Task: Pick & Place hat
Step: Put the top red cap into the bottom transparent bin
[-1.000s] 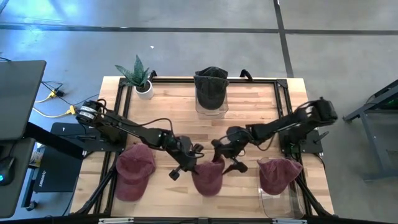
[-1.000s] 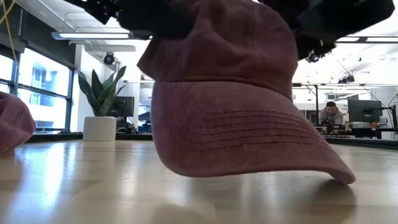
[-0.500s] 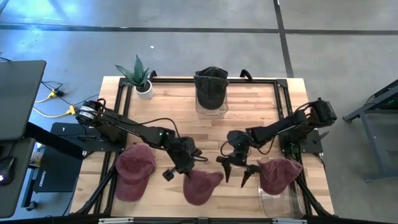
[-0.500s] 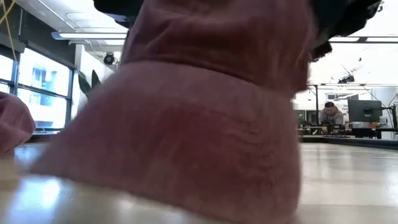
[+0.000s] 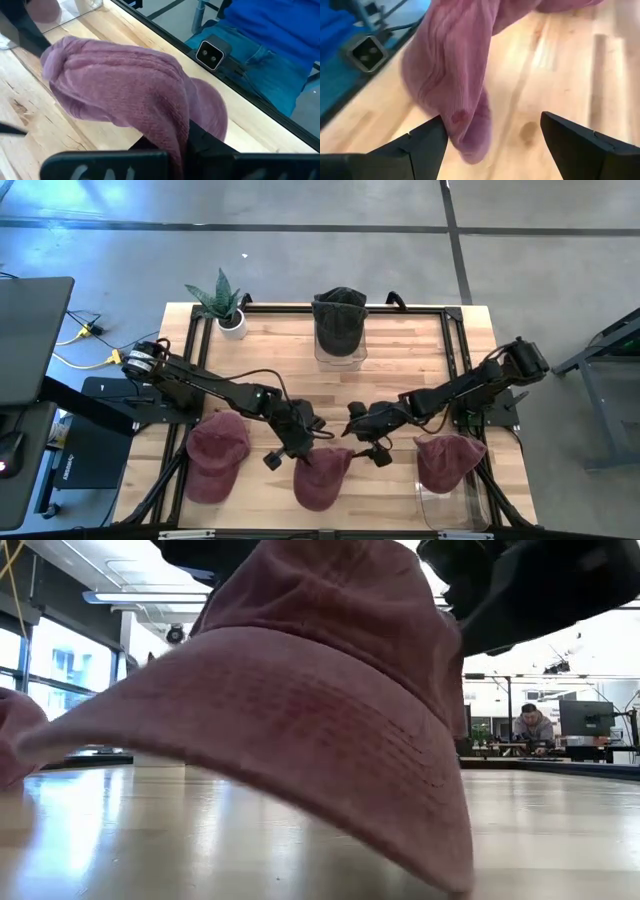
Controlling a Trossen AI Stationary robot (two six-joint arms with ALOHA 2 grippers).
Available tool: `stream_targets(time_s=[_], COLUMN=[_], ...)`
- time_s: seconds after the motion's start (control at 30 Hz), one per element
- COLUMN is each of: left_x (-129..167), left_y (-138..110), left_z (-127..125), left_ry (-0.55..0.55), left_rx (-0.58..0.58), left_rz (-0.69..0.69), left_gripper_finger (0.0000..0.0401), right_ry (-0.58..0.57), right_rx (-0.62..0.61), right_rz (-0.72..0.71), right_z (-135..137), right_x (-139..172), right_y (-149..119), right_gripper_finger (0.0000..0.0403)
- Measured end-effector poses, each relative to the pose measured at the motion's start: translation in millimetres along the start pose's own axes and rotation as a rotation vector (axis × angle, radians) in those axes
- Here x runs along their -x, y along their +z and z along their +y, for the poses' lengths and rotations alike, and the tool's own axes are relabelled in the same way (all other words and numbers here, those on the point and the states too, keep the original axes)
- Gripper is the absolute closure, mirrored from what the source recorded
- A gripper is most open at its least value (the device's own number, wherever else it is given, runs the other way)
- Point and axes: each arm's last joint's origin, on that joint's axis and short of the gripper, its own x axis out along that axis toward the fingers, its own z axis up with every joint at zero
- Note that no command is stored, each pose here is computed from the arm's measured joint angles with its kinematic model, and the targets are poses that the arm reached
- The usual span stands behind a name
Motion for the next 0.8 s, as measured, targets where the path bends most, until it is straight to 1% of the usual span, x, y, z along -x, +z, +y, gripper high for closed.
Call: stream_targets(time_s=[0.07, 0.1, 0.13, 0.23, 0.3, 0.37, 0.47, 0.53, 0.6, 0.7, 0.8], left_x=[0, 0, 0, 0, 0, 0, 0, 0, 0, 0, -1], left_y=[0, 0, 0, 1, 3, 4, 4, 3, 3, 2, 1], left_z=[0, 0, 1, 2, 2, 3, 4, 3, 3, 2, -1], left_ry=[0.008, 0.014, 0.021, 0.042, 0.049, 0.055, 0.088, 0.091, 0.082, 0.061, 0.043], left_rx=[0.000, 0.000, 0.000, -0.006, -0.014, -0.020, -0.019, -0.015, -0.011, 0.002, 0.020], left_rz=[0.003, 0.005, 0.008, 0.002, -0.013, -0.024, -0.013, -0.003, -0.003, 0.002, 0.014], left_gripper_finger=[0.0400, 0.0400, 0.0400, 0.0400, 0.0400, 0.0400, 0.0401, 0.0401, 0.0401, 0.0401, 0.0401], right_ry=[-0.013, 0.005, 0.044, 0.220, 0.317, 0.415, 0.519, 0.549, 0.566, 0.589, 0.622], right_rx=[0.021, 0.036, 0.045, 0.077, 0.098, 0.117, 0.085, 0.060, 0.053, 0.041, 0.048], right_rz=[-0.017, -0.030, -0.044, -0.136, -0.187, -0.216, -0.221, -0.220, -0.225, -0.218, -0.201], right_z=[-1, -1, 0, 4, 5, 7, 9, 11, 14, 23, 36], right_x=[-2, -4, -6, -16, -24, -28, -27, -25, -23, -18, -12], right_y=[1, 1, 1, 3, 2, 1, 1, 3, 6, 10, 13], right_gripper_finger=[0.0096, 0.0096, 0.0096, 0.0096, 0.0096, 0.0097, 0.0111, 0.0133, 0.0164, 0.0228, 0.0301])
